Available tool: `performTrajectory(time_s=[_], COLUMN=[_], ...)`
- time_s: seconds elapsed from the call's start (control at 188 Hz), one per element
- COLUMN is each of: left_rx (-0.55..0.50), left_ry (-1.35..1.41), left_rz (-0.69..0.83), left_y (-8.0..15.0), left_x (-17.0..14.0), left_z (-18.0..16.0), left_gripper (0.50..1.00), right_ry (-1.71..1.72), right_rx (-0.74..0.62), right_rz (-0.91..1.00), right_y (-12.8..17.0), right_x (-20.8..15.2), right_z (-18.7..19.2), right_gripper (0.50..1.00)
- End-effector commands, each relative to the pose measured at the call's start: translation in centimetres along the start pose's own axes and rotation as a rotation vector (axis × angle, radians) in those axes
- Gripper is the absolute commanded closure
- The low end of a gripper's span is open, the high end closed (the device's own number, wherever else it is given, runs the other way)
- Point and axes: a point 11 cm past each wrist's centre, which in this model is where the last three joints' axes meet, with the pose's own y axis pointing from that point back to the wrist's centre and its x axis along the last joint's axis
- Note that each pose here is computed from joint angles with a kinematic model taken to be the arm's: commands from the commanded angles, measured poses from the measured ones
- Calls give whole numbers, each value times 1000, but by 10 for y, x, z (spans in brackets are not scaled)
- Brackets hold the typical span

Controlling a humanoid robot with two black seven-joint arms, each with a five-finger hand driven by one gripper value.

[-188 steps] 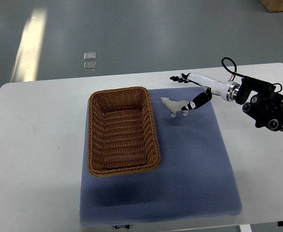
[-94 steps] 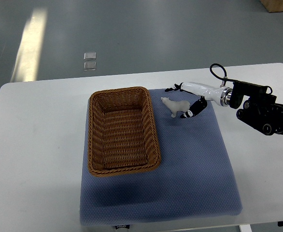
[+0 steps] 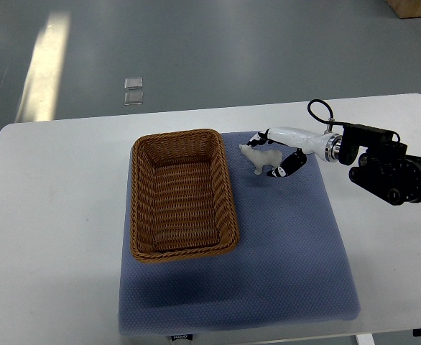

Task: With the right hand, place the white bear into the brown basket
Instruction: 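Close the right hand fingers around the white polar bear, then lift the bear and carry it over the brown wicker basket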

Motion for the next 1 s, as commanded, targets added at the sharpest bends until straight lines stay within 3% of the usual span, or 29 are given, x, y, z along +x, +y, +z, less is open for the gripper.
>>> performTrajectory(time_s=[0.0, 0.117, 0.261, 0.277, 0.719, 0.996], left_rx=[1, 1, 0, 0, 0, 0], left_ry=[0, 0, 0, 0, -1, 0], left_rz=[0, 1, 0, 0, 0, 0], left_y=[0, 0, 0, 0, 0, 0], left_x=[0, 0, 0, 0, 0, 0], left_z=[0, 0, 0, 0, 0, 0], left_gripper=[500, 500, 500, 500, 500, 500], right_ry=[14, 23, 37, 39, 52, 97], right_rx=[-1, 7, -20, -20, -18, 4], right_rz=[-1, -12, 5, 10, 37, 95], right_y=[-1, -6, -6, -6, -5, -1], right_x=[-3, -6, -3, -3, 2, 43], right_z=[0, -6, -1, -1, -1, -9], right_gripper=[728, 799, 963, 999, 1000, 1000])
